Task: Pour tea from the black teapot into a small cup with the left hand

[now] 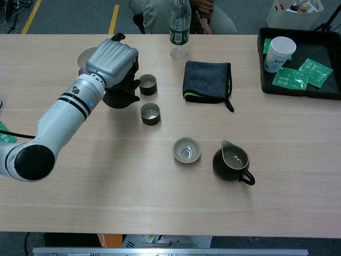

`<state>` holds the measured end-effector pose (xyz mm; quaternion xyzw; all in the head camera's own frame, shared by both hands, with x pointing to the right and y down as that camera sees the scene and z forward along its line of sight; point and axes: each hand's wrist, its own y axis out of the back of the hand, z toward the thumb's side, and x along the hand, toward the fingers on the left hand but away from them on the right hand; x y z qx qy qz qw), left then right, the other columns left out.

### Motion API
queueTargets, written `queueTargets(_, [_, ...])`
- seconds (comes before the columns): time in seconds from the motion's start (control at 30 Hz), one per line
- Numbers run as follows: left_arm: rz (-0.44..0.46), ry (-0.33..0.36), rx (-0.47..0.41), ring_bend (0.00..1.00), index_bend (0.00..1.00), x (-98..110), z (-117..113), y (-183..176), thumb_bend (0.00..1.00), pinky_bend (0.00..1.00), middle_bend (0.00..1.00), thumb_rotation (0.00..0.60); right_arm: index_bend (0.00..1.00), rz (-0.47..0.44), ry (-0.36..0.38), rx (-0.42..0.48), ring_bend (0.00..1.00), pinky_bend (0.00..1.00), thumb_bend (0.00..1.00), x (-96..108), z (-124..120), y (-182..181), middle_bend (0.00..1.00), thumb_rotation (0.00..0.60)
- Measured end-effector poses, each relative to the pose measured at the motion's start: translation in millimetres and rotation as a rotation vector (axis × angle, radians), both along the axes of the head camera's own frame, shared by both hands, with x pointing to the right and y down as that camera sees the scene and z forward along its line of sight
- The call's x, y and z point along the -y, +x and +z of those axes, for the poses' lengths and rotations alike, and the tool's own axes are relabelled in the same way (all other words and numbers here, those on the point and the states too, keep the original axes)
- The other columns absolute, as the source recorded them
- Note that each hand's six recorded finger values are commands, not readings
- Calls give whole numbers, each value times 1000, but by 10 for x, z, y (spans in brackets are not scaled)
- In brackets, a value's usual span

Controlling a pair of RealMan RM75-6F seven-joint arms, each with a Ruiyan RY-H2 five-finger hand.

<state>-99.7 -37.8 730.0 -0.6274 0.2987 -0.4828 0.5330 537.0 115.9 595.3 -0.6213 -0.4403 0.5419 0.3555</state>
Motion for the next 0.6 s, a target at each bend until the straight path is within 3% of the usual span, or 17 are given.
queueTargets(0.6, [39, 86, 42, 827, 893, -45, 51, 105, 364, 97, 1000, 543, 171, 6, 2, -5, 38, 29, 0, -5, -13, 7, 158, 600])
